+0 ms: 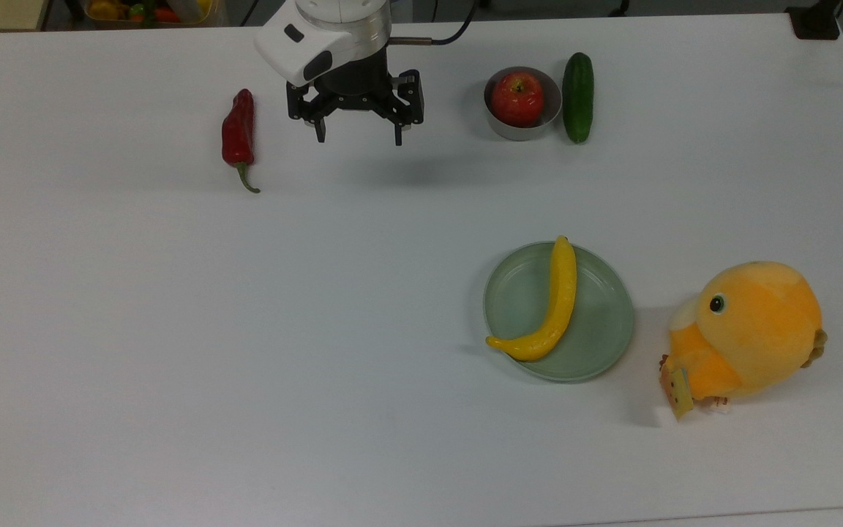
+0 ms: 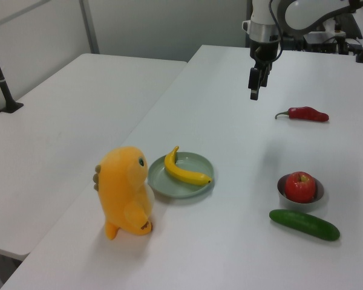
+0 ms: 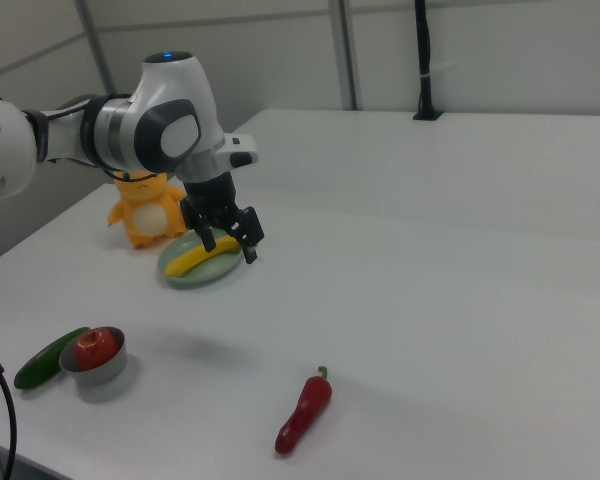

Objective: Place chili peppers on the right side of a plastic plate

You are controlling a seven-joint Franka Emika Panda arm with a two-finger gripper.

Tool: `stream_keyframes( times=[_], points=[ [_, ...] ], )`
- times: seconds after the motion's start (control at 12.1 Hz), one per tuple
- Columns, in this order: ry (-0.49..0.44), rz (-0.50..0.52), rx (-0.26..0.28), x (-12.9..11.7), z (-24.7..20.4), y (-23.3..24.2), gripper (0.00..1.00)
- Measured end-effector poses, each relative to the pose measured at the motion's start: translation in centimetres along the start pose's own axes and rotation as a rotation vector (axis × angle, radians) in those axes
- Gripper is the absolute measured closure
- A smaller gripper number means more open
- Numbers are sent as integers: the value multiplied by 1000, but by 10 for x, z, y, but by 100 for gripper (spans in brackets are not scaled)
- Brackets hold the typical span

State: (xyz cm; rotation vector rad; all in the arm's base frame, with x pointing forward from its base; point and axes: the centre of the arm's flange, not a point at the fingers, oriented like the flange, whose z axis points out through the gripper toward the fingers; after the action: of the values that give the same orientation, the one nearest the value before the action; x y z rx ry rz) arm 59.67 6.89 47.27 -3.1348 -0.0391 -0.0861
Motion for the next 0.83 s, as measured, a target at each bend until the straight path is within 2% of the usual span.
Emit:
stream_keyframes(
  times=[0.83],
  points=[
    [-6,-12,0,0,4,-2,0]
  ],
)
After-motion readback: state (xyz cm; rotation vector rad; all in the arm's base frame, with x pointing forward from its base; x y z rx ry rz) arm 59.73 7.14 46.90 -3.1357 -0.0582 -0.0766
